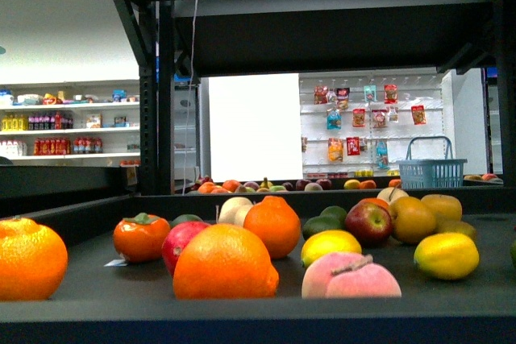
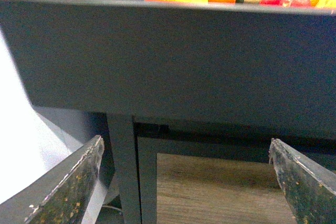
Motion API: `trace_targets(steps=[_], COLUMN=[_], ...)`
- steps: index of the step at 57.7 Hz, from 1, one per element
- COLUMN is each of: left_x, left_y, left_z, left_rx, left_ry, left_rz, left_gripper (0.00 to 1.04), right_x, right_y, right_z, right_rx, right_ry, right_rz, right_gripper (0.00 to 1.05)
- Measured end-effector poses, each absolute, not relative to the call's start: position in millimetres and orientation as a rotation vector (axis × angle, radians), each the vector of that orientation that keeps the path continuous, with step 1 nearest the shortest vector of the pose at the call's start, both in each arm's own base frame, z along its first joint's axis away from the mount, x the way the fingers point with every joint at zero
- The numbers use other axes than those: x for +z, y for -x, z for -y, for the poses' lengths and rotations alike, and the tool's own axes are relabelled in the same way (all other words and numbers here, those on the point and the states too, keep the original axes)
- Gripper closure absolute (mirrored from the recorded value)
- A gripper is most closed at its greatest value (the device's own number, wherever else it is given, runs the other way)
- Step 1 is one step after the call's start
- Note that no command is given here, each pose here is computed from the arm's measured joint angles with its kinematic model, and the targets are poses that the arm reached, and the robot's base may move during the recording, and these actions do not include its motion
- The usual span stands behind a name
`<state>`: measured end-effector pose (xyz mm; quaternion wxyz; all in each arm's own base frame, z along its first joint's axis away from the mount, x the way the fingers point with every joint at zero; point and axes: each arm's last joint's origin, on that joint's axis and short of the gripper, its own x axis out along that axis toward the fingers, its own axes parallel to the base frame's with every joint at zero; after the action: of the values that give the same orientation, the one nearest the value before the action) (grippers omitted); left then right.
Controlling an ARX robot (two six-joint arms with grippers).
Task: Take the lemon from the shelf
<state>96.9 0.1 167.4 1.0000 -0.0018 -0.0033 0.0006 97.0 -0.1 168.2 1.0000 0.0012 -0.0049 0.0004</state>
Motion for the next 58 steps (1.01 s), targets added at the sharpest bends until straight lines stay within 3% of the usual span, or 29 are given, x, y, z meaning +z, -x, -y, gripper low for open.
trace_targets(steps=[58], left_x=[167.4], left_y=[-96.9], left_z=[-0.1], left_rx=[0.002], left_ry=[0.004], left_rz=[0.007], left_gripper=[0.08], right_x=[168.2], right_y=[-97.0], right_z=[0.1], right_rx=[-0.001], right_ry=[-0.002], right_rz=[0.01], right_gripper=[0.07])
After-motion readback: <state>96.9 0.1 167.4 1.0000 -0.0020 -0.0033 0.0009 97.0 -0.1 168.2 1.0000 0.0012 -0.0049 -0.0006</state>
